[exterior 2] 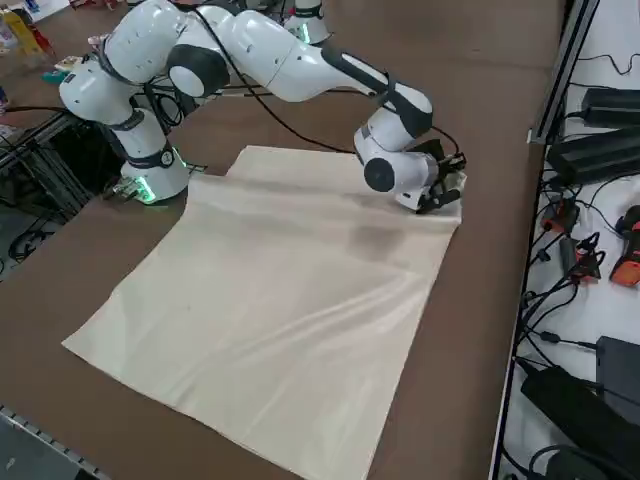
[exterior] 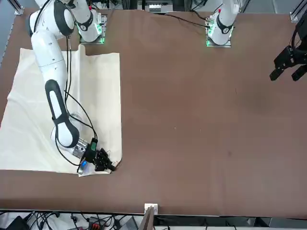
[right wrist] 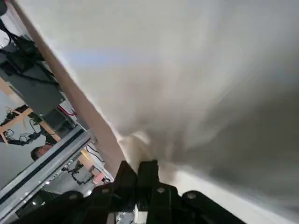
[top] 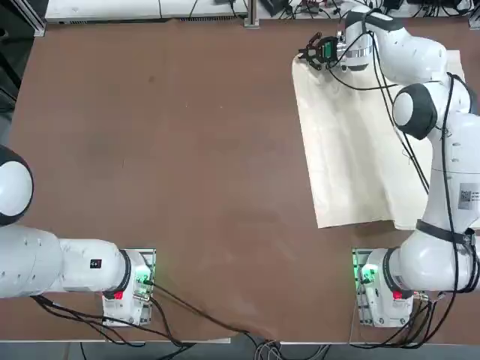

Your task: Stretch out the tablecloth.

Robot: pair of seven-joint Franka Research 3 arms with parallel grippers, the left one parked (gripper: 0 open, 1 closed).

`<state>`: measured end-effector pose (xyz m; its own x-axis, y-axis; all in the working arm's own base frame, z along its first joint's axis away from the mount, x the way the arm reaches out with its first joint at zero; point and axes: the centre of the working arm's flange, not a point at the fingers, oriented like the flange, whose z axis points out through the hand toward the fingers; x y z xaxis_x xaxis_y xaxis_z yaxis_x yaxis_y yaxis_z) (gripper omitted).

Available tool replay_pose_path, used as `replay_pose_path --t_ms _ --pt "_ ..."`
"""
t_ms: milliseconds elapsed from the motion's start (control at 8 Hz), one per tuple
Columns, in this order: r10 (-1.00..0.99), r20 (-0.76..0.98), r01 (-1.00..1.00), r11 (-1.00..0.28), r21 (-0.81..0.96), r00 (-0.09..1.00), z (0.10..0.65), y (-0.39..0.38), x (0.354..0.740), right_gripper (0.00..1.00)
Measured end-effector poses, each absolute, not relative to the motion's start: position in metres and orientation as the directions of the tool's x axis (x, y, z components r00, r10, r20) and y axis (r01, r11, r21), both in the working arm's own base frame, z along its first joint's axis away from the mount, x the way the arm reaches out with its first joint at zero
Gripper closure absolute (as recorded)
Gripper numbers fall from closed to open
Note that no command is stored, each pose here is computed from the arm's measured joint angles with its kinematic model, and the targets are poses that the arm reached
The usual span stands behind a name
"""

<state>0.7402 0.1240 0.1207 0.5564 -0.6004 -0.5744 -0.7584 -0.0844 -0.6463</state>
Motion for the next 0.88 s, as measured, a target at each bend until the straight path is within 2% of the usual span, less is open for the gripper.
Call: replay_pose_path --t_ms 875 --pt "-0.634 -0.578 -0.761 -0.026 -0.648 0.514 0.127 0.158 0.744 0.97"
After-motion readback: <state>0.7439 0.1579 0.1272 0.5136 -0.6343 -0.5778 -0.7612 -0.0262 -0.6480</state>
